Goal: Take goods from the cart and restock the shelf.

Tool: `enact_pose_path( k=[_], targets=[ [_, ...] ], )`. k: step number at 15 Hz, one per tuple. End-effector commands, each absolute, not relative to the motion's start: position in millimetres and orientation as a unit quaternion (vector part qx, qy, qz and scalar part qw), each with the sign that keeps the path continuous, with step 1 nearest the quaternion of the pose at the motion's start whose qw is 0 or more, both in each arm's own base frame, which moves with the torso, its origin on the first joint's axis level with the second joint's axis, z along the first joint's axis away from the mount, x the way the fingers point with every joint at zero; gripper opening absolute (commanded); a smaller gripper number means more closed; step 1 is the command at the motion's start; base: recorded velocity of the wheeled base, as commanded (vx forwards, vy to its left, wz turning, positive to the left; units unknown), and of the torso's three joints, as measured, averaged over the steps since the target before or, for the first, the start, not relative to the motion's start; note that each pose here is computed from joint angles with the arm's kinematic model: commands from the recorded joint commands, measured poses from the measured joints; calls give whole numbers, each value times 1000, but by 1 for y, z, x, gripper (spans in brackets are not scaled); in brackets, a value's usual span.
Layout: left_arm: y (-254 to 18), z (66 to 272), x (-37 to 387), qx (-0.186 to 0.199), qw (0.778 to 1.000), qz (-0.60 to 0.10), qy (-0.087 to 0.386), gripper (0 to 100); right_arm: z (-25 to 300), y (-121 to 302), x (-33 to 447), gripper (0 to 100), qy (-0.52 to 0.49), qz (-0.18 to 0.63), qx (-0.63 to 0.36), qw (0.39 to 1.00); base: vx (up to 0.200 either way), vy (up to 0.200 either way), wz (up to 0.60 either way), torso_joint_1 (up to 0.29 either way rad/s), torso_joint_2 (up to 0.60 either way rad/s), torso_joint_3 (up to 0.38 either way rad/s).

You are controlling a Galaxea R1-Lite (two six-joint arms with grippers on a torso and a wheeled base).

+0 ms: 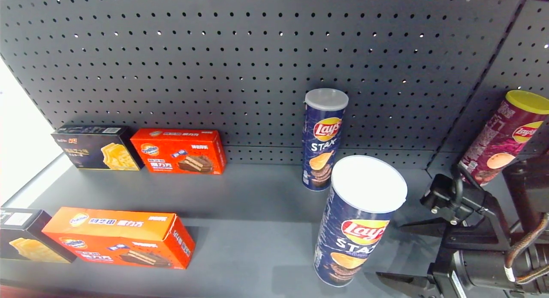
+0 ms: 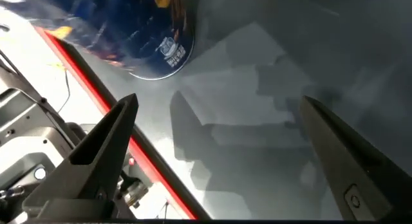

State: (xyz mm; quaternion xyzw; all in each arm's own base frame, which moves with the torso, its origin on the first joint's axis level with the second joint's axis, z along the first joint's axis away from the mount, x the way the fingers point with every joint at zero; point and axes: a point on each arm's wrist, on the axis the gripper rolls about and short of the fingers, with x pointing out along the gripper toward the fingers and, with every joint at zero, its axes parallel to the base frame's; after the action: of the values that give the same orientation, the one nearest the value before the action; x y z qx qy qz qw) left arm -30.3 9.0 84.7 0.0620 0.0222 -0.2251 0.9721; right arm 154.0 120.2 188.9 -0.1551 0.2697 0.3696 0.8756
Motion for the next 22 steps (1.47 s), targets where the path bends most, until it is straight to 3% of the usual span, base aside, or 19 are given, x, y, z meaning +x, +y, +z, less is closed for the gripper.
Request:
enact_pose_path(
  k=[1,22],
  targets=[
    [9,85,-30,62,972,-227,23,100,186,125,160,100,277,365,-159,874,0,0,0,0,0,0],
    [9,85,-30,52,972,-226,26,100,189,131,170,100,278,362,-159,875,0,0,0,0,0,0]
  ],
)
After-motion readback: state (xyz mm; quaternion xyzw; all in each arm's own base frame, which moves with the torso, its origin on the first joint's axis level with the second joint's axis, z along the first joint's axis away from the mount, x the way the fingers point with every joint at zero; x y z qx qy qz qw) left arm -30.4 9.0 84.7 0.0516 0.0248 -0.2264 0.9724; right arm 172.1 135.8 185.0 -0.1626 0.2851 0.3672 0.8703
